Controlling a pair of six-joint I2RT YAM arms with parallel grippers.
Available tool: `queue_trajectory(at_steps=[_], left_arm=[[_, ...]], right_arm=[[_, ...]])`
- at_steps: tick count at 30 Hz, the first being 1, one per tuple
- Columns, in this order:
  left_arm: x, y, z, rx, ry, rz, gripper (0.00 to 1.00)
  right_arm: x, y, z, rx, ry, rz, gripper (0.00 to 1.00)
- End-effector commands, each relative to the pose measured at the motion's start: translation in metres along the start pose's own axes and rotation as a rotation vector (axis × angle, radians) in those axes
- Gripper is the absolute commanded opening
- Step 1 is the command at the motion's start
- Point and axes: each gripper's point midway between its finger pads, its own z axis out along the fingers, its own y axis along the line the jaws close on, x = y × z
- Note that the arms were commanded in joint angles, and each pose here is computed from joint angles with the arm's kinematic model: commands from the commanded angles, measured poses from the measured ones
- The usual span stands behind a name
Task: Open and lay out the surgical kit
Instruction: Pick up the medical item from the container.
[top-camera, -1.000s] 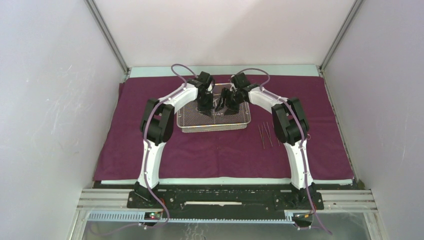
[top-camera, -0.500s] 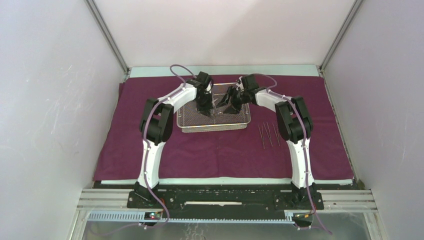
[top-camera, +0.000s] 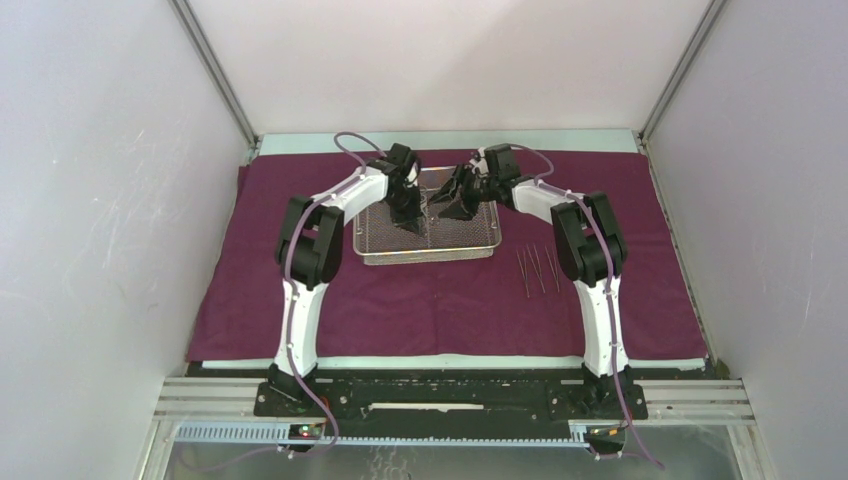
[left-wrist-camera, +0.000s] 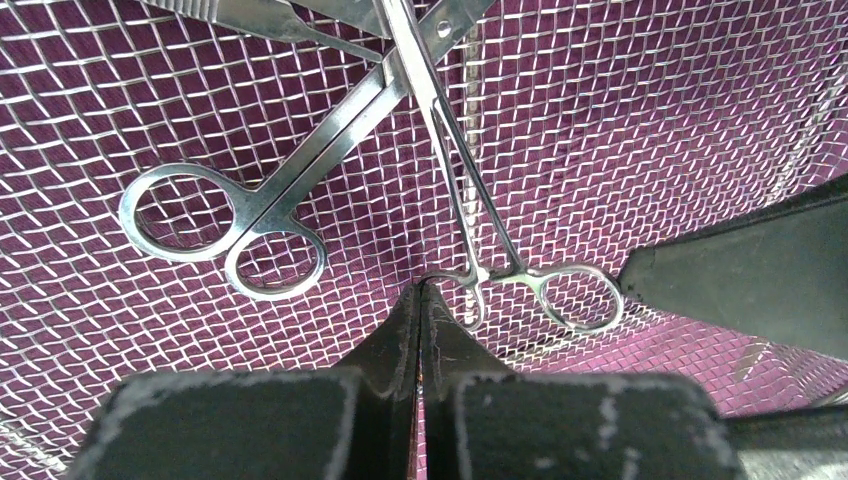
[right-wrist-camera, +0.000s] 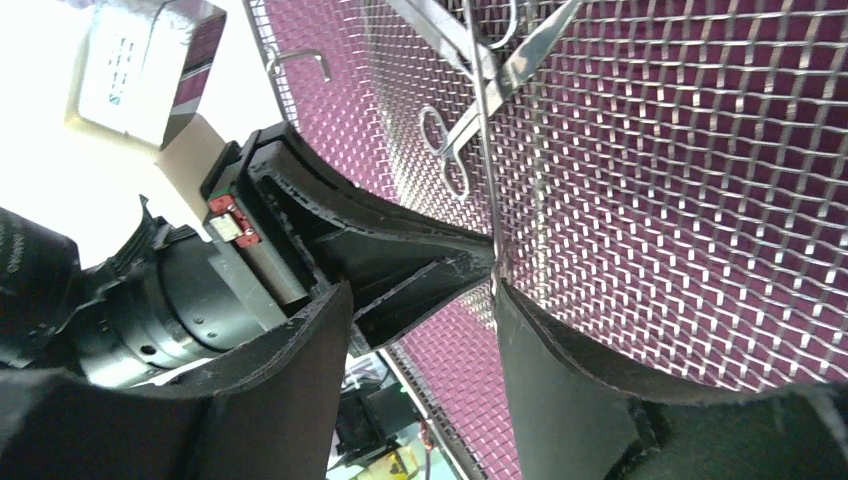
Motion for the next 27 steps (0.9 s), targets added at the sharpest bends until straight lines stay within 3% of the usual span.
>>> queue_trajectory(at_steps=[1, 14, 22, 27], left_arm=[[-0.001, -0.021, -0.007, 0.094, -0.020, -0.007, 0.00], [-0.002, -0.018, -0.010, 0.118, -0.037, -0.041, 0.00], [-0.003, -0.017, -0.011, 0.125, -0.036, -0.049, 0.00], [-0.003, -0.017, -0.010, 0.125, -0.034, -0.051, 0.00]], right_arm=[[0.022, 0.021, 0.007, -0.070, 0.076, 0.008, 0.63], [0.029, 0.023, 0.020, -0.076, 0.095, 0.003, 0.50], [0.022, 0.006, 0.021, 0.082, 0.046, -0.065, 0.45], [0.020, 0.000, 0.023, 0.133, 0.030, -0.099, 0.34]])
